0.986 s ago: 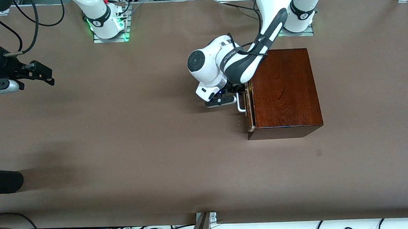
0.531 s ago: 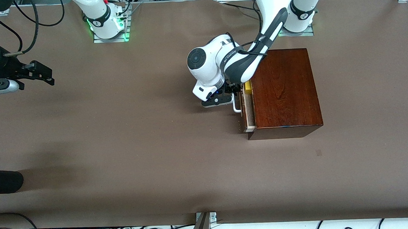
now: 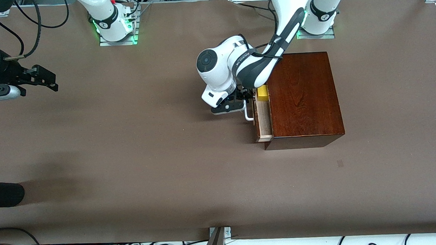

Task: Open drawer, take yellow block, close drawer
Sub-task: 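Pull the drawer handle outward with the left gripper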

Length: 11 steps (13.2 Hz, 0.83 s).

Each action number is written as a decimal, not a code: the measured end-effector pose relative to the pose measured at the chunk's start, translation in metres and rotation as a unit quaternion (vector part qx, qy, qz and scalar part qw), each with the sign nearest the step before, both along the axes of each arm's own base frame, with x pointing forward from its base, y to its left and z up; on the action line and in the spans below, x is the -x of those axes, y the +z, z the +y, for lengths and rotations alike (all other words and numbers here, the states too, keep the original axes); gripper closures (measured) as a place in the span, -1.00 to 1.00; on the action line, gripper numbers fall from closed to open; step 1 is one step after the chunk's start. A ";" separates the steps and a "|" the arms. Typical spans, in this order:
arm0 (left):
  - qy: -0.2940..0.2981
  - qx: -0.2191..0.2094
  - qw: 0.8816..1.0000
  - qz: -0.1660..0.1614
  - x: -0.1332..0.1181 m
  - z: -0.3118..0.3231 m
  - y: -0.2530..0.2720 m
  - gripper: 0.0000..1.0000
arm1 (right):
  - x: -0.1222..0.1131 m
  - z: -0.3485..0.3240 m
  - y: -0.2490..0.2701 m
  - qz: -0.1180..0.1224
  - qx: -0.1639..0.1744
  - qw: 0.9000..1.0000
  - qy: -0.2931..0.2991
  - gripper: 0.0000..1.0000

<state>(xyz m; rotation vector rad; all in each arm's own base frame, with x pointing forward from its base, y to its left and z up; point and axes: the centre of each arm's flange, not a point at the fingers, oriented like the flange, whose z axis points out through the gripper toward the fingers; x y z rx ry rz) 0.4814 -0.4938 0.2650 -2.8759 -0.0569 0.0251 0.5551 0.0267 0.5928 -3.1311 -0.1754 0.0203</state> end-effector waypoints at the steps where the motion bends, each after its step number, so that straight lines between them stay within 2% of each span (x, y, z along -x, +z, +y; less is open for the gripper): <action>1: -0.007 0.006 1.000 -0.004 0.004 -0.010 0.002 -1.00 | 0.000 0.000 0.000 0.000 0.000 1.000 0.000 -1.00; 8: -0.020 -0.005 1.000 -0.010 0.011 -0.022 -0.004 -1.00 | 0.000 0.000 0.000 0.000 0.000 1.000 0.000 -1.00; 11: -0.029 -0.026 0.999 -0.007 0.014 -0.026 -0.008 -1.00 | 0.000 0.000 0.000 0.000 0.000 1.000 0.000 -1.00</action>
